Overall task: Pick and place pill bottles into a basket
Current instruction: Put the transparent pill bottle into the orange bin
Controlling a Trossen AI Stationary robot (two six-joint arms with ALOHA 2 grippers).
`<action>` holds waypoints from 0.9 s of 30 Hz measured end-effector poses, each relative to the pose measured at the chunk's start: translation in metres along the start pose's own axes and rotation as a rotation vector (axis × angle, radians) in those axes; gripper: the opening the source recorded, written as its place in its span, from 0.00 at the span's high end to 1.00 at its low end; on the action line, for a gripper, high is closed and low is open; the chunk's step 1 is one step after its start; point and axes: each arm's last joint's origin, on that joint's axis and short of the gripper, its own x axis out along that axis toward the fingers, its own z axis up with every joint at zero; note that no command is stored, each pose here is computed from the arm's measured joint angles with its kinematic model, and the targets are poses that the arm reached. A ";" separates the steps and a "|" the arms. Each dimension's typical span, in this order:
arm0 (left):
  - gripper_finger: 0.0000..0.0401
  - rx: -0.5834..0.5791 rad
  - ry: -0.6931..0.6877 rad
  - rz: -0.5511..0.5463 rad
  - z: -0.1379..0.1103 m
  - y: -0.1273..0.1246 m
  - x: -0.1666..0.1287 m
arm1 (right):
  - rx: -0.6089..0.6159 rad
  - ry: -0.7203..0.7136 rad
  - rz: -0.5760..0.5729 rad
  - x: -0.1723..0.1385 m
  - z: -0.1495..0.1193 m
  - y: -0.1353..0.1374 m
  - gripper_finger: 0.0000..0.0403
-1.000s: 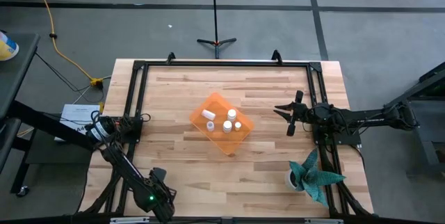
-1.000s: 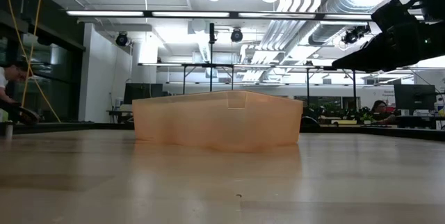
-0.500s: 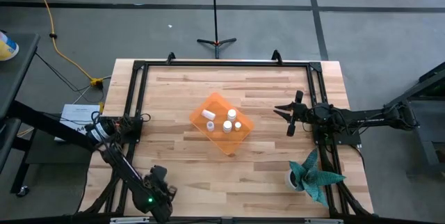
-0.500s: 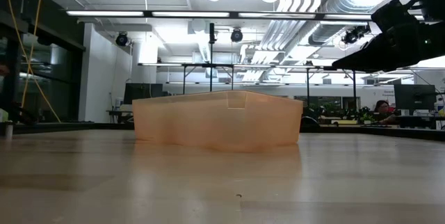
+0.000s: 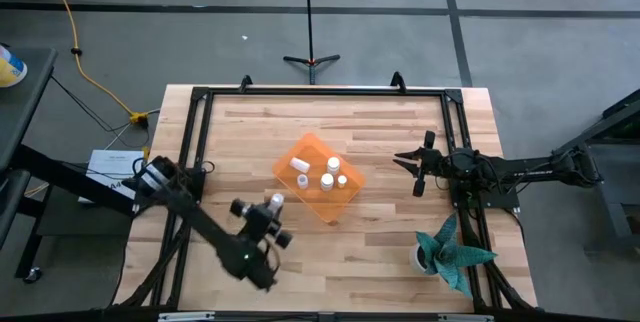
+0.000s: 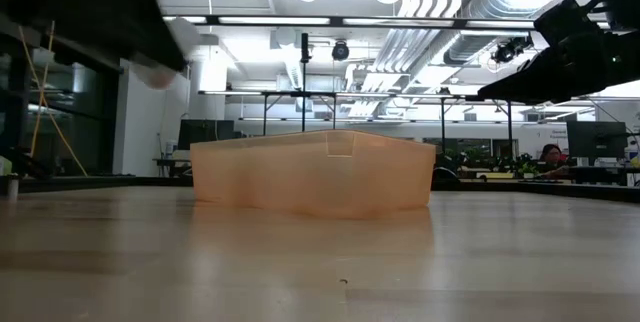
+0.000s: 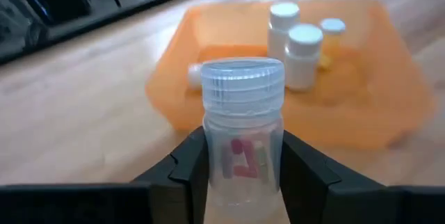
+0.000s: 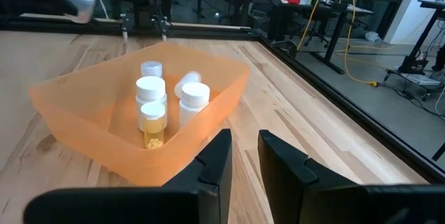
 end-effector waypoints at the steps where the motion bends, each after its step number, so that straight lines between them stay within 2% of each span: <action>1: 0.58 0.016 -0.007 0.013 0.004 -0.002 0.009 | 0.000 0.000 0.000 0.000 0.000 0.000 0.85; 5: 0.58 0.089 -0.061 0.049 0.020 -0.011 0.041 | 0.000 0.000 0.000 0.000 0.000 0.000 0.85; 7: 0.57 0.090 -0.086 0.057 0.027 -0.016 0.054 | 0.000 0.000 0.000 0.000 0.000 0.000 0.85; 12: 0.56 0.117 -0.062 0.038 0.040 -0.031 0.080 | 0.000 0.000 -0.001 0.000 0.000 0.000 0.85; 19: 0.57 0.231 0.031 -0.160 0.061 -0.059 0.105 | 0.000 0.000 0.001 0.000 0.000 0.000 0.85; 24: 0.56 0.244 -0.007 -0.269 0.073 -0.071 0.111 | 0.004 0.003 0.002 0.000 0.000 0.000 0.85; 27: 0.57 0.226 -0.045 -0.318 0.069 -0.073 0.112 | 0.009 0.008 0.002 0.000 -0.001 0.000 0.85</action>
